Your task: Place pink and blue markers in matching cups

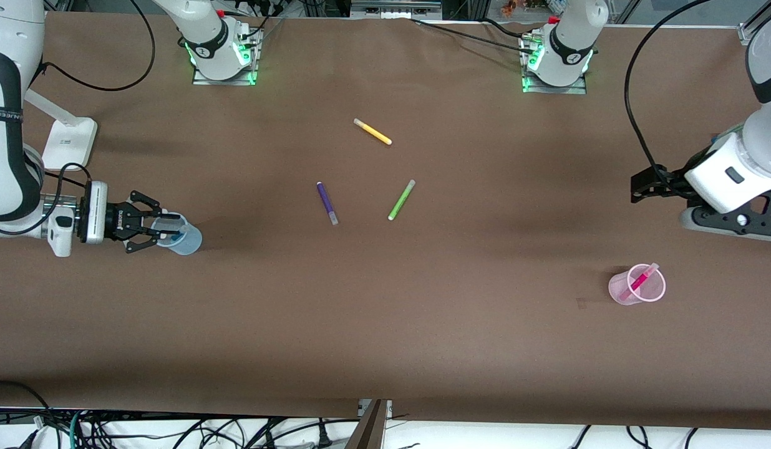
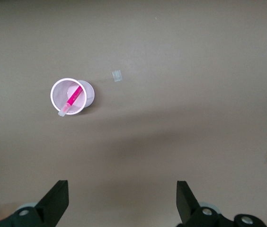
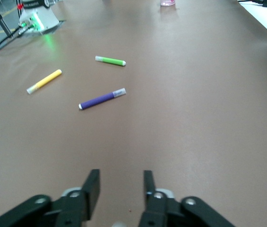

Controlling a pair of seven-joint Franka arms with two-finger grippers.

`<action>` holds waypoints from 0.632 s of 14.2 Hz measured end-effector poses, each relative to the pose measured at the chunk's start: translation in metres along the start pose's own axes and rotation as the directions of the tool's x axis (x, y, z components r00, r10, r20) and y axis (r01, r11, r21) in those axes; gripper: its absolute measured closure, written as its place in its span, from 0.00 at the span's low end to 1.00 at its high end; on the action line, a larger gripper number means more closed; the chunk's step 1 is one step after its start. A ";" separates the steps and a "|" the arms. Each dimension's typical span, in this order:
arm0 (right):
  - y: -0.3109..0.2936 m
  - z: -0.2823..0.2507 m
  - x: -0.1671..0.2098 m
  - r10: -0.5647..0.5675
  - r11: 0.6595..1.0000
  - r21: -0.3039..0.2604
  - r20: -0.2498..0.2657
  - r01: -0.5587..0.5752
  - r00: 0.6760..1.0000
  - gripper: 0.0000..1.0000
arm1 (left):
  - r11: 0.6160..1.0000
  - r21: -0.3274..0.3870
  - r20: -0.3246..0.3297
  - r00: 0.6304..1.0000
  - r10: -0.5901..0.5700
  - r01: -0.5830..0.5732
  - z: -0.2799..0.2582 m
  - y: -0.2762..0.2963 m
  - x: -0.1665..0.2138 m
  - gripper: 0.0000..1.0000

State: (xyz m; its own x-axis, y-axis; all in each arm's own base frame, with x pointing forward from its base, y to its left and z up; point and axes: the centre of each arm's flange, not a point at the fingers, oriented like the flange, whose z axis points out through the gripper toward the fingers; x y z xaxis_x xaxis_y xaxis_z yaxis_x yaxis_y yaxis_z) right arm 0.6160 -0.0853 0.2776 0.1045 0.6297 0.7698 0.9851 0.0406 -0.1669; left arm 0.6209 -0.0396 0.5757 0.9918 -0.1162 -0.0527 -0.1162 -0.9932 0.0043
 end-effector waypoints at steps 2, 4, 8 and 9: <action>0.001 -0.006 0.004 0.064 0.998 0.003 -0.008 -0.064 0.998 0.29 | 1.000 -0.013 -0.013 1.000 -0.023 0.023 -0.001 -0.011 -0.012 0.00; 0.005 -0.018 0.016 0.139 0.990 0.004 -0.012 -0.138 0.990 0.10 | 0.999 -0.018 -0.025 0.999 -0.037 0.036 -0.010 -0.018 -0.023 0.00; 0.018 -0.050 0.053 0.353 0.936 -0.022 0.026 -0.352 0.935 0.00 | 1.000 -0.017 -0.028 0.999 -0.024 0.024 -0.012 -0.011 -0.033 0.00; 0.020 -0.058 0.062 0.416 0.909 -0.034 0.041 -0.415 0.908 0.00 | 1.000 -0.015 -0.028 0.999 -0.026 0.025 -0.011 -0.011 -0.034 0.00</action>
State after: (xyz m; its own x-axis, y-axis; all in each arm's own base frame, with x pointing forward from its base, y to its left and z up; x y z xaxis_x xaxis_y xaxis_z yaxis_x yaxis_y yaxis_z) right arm 0.6505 -0.0901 0.3576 0.4993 0.6204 0.6048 0.8569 -0.2505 -0.4505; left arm 0.5895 -0.0247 0.5884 0.9956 -0.0908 -0.0252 -0.0903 -0.9958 0.0177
